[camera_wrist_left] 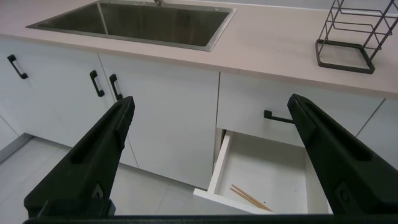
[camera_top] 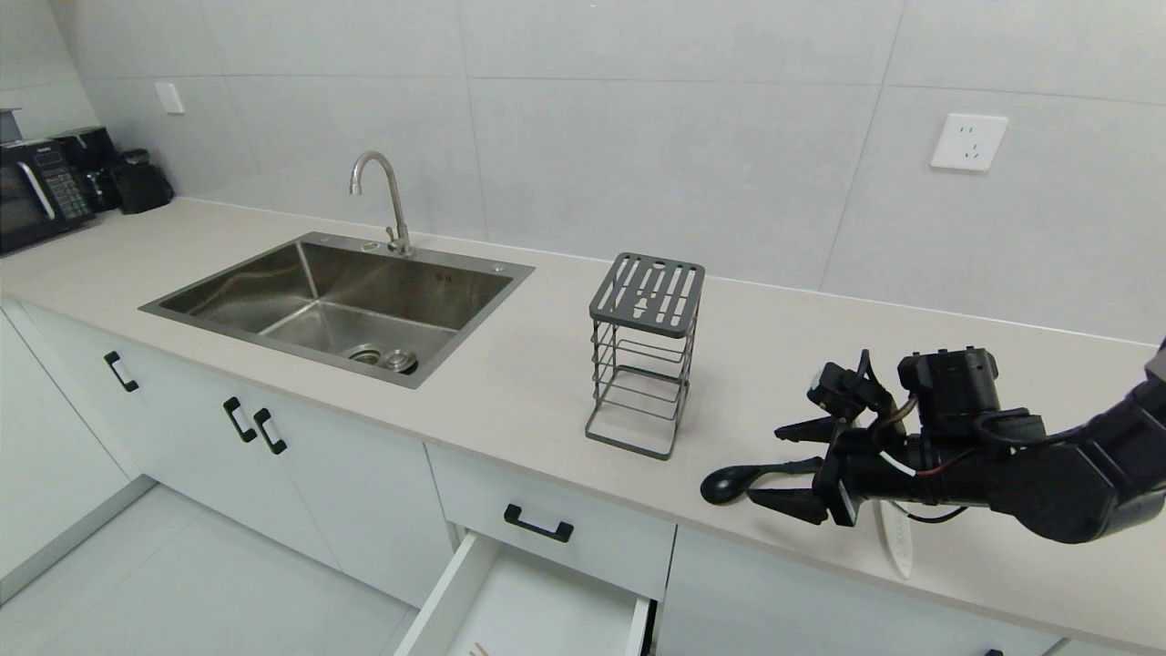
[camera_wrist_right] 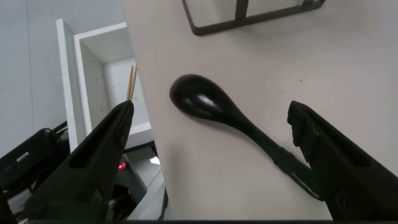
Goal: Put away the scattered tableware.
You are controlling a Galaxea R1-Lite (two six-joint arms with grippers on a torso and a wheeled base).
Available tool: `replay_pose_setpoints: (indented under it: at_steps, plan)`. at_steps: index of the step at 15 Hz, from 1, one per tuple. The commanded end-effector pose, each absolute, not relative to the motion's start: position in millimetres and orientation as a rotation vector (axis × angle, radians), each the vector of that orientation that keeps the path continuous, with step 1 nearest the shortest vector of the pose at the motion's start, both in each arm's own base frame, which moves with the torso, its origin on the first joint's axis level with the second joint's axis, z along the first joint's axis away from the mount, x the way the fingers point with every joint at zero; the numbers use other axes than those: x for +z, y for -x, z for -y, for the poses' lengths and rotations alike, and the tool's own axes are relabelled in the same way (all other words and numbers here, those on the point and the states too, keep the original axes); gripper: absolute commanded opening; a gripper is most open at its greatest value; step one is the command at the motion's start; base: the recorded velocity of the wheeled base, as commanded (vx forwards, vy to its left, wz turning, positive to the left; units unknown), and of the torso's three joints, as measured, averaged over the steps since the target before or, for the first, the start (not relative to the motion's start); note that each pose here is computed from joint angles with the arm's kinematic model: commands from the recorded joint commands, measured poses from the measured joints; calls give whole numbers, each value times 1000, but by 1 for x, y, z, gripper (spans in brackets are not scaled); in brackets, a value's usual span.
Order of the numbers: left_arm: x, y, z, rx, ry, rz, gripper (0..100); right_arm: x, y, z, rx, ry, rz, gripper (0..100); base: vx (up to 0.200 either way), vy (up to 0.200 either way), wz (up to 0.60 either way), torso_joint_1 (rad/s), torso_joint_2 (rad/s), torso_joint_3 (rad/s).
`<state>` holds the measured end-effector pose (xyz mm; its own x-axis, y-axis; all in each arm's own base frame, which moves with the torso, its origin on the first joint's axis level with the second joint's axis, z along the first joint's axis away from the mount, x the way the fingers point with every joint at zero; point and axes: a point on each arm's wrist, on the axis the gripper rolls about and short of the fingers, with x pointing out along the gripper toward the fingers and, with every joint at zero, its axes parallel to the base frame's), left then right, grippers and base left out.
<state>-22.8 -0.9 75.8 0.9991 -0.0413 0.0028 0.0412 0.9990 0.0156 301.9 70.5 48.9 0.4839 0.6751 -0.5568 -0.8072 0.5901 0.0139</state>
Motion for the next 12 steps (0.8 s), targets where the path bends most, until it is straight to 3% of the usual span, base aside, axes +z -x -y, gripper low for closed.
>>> replay_pose_setpoints:
  at_steps: [1,12]
  plan:
    - [76,23,1,-40,-15,3,100,39,-303,-69,916,266,-581,100,0,0,0,0,0,0]
    - [76,23,1,-41,-15,3,100,13,-328,-71,908,254,-619,100,0,0,0,0,0,0]
